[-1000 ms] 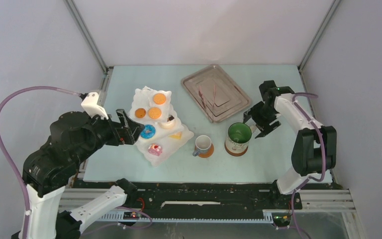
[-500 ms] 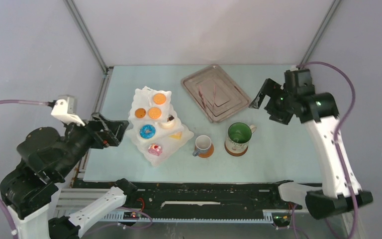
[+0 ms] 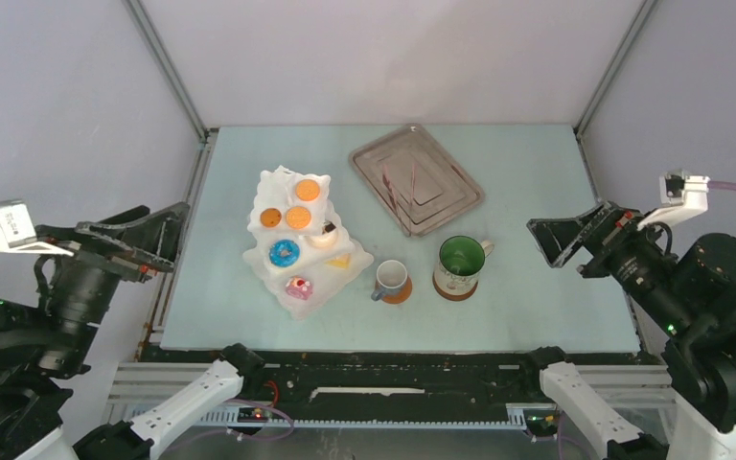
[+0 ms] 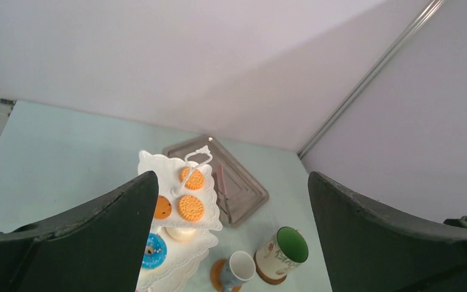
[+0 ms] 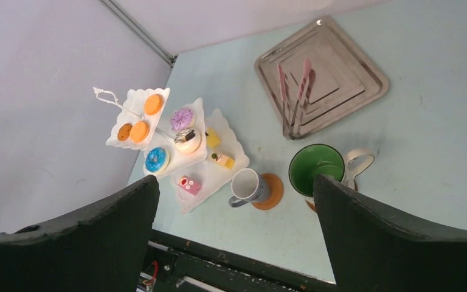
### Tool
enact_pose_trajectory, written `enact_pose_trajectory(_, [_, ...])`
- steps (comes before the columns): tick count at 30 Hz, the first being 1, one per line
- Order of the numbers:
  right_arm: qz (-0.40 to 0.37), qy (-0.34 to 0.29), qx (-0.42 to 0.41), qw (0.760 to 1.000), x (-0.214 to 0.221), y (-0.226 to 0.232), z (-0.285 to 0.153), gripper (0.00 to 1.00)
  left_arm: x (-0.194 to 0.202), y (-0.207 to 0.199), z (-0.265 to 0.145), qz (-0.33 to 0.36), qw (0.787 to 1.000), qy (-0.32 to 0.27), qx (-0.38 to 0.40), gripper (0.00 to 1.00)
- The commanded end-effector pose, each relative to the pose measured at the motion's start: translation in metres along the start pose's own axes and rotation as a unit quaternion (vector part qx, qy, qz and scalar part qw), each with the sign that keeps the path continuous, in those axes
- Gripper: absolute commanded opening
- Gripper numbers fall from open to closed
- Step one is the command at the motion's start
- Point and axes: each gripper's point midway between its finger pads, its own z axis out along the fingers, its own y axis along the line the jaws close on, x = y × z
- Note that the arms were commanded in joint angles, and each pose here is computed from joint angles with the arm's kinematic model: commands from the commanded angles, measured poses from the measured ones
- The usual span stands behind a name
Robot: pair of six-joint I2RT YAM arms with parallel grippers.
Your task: Serve the afternoon tea
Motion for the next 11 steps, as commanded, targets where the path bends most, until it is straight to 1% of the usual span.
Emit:
enact_pose_trajectory(1, [-0.025,-0.038,-0.005,0.999,-0.014,0.002,-0.008,1.00,-0.023,-0.003,-0.005,-0.011,0.999,-0.042,0.005,1.00])
enact_pose_trajectory(5, [-0.030,-0.080,-0.035,0.996,-0.026,0.015,-0.023,1.00,-0.025,0.002,-0.013,-0.023,0.998,-0.050,-0.002,1.00])
enact_pose_trajectory(8, [-0.031,-0.100,-0.024,0.994,-0.028,0.009,-0.025,1.00,-0.027,0.005,-0.018,-0.027,0.998,-0.055,-0.005,1.00])
enact_pose_trajectory(11, [-0.040,-0.121,-0.039,0.991,-0.032,0.014,-0.030,1.00,-0.027,0.006,-0.020,-0.030,0.998,-0.057,-0.006,1.00])
